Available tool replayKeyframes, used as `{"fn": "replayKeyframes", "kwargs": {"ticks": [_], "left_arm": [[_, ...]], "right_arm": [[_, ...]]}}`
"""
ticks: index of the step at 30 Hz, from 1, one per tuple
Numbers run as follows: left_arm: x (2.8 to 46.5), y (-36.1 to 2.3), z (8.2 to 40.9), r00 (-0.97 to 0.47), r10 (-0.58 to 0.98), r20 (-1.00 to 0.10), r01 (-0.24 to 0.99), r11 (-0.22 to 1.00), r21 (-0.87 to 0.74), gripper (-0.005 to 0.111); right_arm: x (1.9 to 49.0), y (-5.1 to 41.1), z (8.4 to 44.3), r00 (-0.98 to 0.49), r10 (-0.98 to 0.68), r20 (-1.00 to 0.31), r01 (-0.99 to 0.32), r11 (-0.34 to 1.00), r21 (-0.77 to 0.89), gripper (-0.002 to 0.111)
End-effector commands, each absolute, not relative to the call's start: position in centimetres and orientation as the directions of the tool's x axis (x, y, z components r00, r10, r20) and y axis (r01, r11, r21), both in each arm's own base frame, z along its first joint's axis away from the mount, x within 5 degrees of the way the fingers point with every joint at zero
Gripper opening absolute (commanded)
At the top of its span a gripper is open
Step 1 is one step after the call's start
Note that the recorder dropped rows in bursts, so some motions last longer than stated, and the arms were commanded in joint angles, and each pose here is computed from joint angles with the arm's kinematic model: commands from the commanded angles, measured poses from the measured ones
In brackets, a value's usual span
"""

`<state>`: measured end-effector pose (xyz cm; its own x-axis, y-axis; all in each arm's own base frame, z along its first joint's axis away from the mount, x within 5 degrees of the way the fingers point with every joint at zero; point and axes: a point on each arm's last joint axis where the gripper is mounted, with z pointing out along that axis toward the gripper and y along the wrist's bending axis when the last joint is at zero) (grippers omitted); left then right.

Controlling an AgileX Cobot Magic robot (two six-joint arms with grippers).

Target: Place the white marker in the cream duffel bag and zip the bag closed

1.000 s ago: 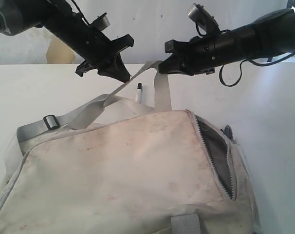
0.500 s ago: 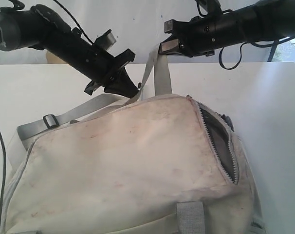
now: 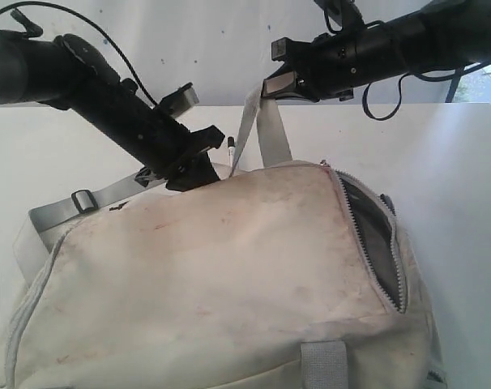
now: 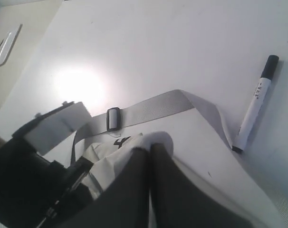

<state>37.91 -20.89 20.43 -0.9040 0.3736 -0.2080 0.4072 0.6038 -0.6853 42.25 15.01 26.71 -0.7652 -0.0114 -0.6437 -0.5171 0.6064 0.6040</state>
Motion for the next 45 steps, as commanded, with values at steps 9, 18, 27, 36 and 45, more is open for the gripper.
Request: {"fn": "replayKeyframes", "kwargs": {"ticks": [9,18,27,36,45], "left_arm": [[35.1,-20.2,26.3,-0.786,0.479,-0.391,0.610,0.499,-0.616,0.000],[31.9,-22.9,23.4,-0.675,0.662,-0.326,0.703,0.443,-0.557,0.000],[33.1,-21.4,26.2,-0.717,0.595,-0.362,0.685,0.508,-0.521,0.035],[33.2,-19.2,28.0,-0.691,0.649,-0.317,0.722,0.626,-0.293,0.063],[31.7,-20.9,31.5,-0.751,0.497,-0.434,0.660,0.540,-0.523,0.063]], "right_arm": [[42.3,14.8,27.9,-0.769,0.038,-0.638,-0.504,0.578,0.642,0.000],[41.3,15.2,27.9,-0.809,-0.013,-0.588,-0.511,0.511,0.692,0.000],[41.8,15.0,27.8,-0.796,0.019,-0.605,-0.500,0.544,0.674,0.000],[42.3,14.8,27.8,-0.781,0.048,-0.622,-0.490,0.571,0.659,0.000],[42.4,14.8,27.8,-0.776,0.057,-0.628,-0.486,0.581,0.653,0.000]]}}
